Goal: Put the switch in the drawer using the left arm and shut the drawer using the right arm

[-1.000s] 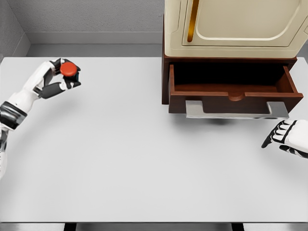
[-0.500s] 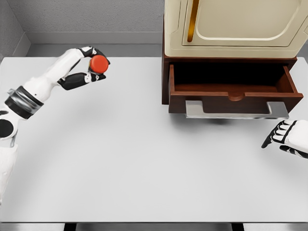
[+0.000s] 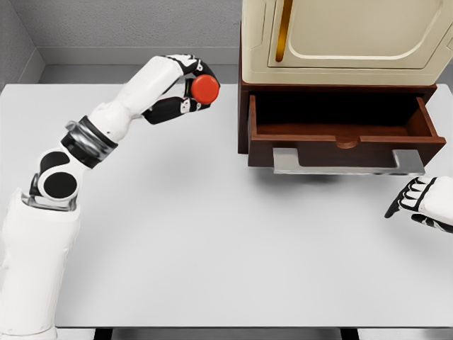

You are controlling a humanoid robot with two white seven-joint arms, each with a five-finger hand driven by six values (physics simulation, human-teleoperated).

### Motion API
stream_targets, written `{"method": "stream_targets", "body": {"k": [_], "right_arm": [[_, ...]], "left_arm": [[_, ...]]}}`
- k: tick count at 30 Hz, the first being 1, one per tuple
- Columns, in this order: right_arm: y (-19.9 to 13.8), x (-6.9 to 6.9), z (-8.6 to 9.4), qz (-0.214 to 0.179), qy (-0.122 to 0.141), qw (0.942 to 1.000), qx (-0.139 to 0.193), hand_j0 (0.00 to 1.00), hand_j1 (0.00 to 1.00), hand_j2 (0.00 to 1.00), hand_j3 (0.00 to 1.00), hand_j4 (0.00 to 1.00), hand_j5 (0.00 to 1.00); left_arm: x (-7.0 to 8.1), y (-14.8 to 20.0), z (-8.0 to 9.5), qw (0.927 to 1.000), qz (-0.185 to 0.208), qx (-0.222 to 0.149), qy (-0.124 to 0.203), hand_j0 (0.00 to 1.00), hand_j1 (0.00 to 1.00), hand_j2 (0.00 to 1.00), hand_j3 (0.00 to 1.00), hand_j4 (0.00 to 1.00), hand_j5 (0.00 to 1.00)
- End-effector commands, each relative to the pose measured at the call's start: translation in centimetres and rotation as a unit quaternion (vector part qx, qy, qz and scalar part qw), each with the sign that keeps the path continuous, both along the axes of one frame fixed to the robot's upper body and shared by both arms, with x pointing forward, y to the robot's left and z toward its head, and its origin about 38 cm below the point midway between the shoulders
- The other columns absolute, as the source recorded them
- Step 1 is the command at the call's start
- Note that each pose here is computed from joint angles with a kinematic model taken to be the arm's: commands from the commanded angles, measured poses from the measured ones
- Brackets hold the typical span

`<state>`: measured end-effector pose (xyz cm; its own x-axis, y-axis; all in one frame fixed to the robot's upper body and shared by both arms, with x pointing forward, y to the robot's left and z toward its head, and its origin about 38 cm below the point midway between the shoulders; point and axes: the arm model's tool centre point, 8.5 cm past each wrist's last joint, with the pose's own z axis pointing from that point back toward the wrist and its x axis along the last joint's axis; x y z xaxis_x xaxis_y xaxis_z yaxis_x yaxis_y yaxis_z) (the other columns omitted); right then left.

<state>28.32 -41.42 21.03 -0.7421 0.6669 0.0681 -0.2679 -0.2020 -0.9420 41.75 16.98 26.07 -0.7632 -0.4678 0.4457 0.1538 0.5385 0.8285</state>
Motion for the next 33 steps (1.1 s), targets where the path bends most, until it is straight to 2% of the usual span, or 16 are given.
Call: {"method": "stream_targets", "body": {"k": [1,13,21,29,33], "right_arm": [[0.0,0.0,0.1,-0.001,0.0,1.0,0.002,0.61,0.61,0.61,0.61,0.61,0.61],[0.0,0.0,0.1,0.0,0.0,1.0,0.002,0.6,0.6,0.6,0.6,0.6,0.6],[0.0,0.0,0.1,-0.001,0.0,1.0,0.002,0.6,0.6,0.6,0.6,0.6,0.6],[0.0,0.0,0.1,0.0,0.0,1.0,0.002,0.6,0.6,0.6,0.6,0.6,0.6],[0.0,0.0,0.1,-0.001,0.0,1.0,0.003,0.6,0.6,0.6,0.6,0.6,0.6]], "left_arm": [[-0.2,-1.5,0.0,0.9999,-0.009,-0.008,-0.001,0.45,0.45,0.45,0.45,0.45,0.45],[-0.9,-6.8,1.2,0.9986,-0.028,0.024,-0.037,0.45,0.45,0.45,0.45,0.45,0.45],[-0.5,-7.5,0.8,0.9948,0.005,0.084,-0.056,0.45,0.45,0.45,0.45,0.45,0.45],[-0.7,-9.2,0.5,0.9881,0.008,0.133,-0.077,0.45,0.45,0.45,0.45,0.45,0.45],[-0.9,-10.2,0.9,0.9854,-0.002,0.145,-0.089,0.45,0.45,0.45,0.45,0.45,0.45]]}}
